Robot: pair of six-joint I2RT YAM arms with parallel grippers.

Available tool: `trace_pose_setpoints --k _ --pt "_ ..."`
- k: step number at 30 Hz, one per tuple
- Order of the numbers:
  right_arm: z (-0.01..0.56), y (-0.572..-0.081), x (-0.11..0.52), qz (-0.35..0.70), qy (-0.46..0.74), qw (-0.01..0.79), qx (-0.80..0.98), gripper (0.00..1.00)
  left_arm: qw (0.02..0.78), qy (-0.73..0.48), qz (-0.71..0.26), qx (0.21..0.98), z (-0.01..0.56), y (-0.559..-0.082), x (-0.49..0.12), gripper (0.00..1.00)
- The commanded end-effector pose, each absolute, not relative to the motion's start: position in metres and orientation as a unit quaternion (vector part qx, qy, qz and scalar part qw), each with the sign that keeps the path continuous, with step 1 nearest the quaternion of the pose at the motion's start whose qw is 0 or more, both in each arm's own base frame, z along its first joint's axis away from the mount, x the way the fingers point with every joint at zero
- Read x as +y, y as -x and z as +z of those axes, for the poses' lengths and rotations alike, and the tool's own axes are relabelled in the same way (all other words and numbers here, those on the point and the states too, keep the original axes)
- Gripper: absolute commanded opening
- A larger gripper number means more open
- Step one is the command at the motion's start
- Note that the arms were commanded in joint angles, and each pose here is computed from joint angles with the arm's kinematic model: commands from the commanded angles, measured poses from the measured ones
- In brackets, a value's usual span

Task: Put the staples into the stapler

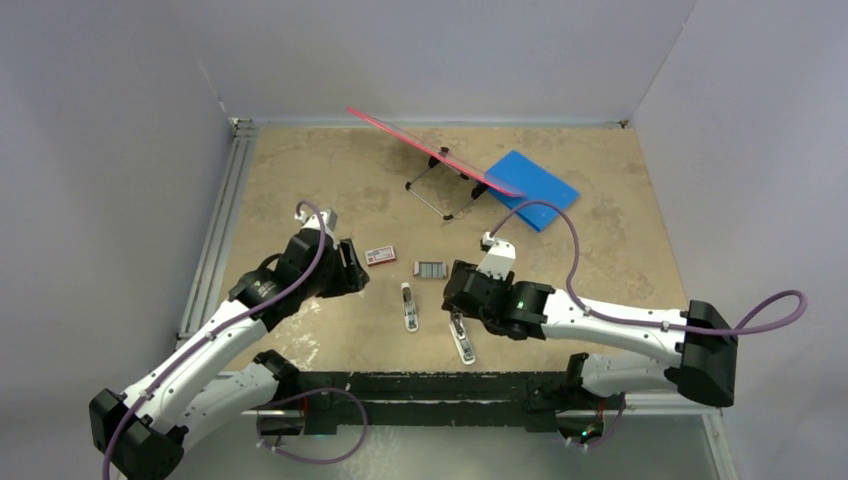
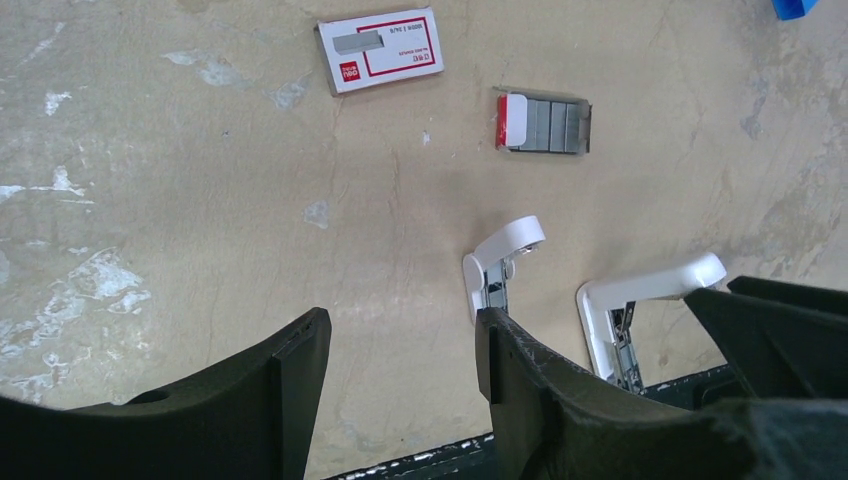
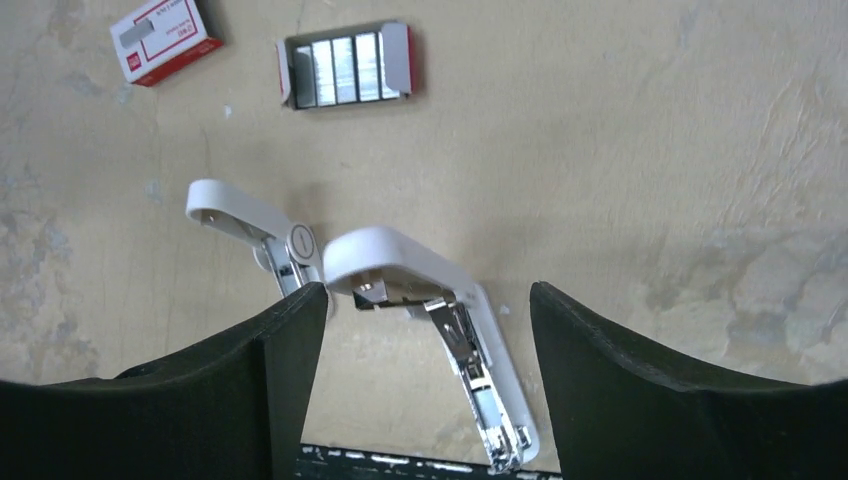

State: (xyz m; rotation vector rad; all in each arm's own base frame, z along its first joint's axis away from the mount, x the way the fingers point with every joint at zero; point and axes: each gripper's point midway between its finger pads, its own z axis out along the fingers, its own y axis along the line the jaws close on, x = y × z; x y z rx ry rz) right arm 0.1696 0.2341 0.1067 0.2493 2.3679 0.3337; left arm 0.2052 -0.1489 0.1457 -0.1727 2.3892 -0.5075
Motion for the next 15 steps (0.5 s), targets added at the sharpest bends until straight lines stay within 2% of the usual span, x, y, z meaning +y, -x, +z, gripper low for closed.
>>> trace_pose_setpoints --k 1,6,11,15 --pt "0.133 -0.195 0.251 0.133 -0.048 0.407 0.902 0.77 0.343 0.059 -0.226 0.91 0.152 -0.206 -0.159 0.55" --pt "0.127 -0.199 0.264 0.117 -0.006 0.401 0.908 0.71 0.332 0.045 -0.245 0.91 0.15 -0.2 -0.166 0.55" --pt "0.124 -0.2 0.267 0.108 0.001 0.396 0.912 0.52 0.32 0.018 -0.284 0.904 0.15 -0.192 -0.179 0.56" --pt "0.123 -0.2 0.264 0.102 -0.001 0.396 0.913 0.43 0.307 -0.001 -0.309 0.9 0.149 -0.185 -0.188 0.56"
